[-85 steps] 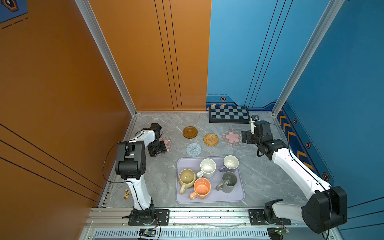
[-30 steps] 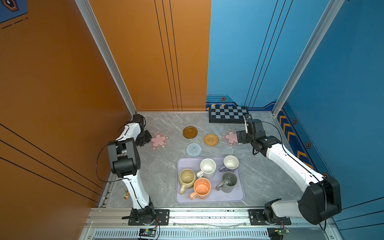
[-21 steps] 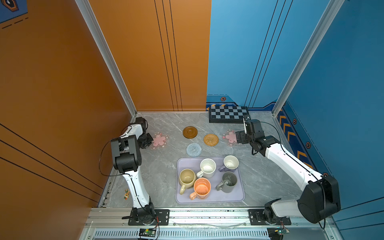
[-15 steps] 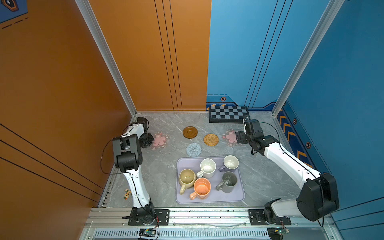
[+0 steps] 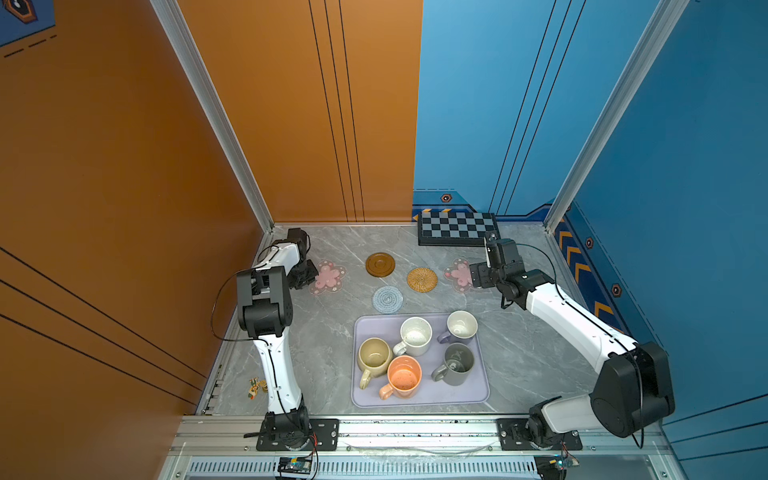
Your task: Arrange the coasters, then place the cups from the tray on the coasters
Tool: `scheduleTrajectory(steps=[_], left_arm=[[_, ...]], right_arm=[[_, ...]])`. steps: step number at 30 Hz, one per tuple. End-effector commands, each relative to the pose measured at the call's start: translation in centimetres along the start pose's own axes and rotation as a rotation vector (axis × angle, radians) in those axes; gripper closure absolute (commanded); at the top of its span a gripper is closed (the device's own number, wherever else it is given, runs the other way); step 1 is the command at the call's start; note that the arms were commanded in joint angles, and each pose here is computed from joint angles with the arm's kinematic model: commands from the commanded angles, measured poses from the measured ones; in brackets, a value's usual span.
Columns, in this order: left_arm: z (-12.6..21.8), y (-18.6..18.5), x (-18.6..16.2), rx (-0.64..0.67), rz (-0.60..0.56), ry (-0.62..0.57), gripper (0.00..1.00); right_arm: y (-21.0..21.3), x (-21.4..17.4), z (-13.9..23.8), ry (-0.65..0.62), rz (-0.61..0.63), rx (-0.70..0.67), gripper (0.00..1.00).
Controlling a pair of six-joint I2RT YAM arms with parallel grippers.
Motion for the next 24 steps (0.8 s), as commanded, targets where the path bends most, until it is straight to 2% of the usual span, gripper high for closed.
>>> scheduleTrajectory(steps=[1,10,14,24], left_arm=[[-2.1,-0.3,-1.4,0.016,-0.004,0.062,0.71],[-2.3,-1.0,-2.2,0.002,-0.008,0.080,0.71],[-1.2,-1.0,-1.9,0.004,0.001,0.056,0.70],[8.0,-0.2,1.3,-0.050,0.011,-0.150,0.62]], right_arm=[[0.0,0.1,0.2,0.010,0.015,-0.012,0.00],[0.1,0.2,0.4,0.005,0.012,-0.009,0.00],[0.2,0.4,0.5,0.001,0.012,-0.005,0.00],[1.7,0.8,0.7,-0.005,-0.005,0.043,0.00]])
Point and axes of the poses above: each gripper's point midway between its finger pads, its own z axis back along the fingers, its own y axis along the line the jaws close on, x = y × z, the point moved 1 cm from there along z, back along the fingers, and after that the axes turned 1 degree about -z, right-handed, at the moved point
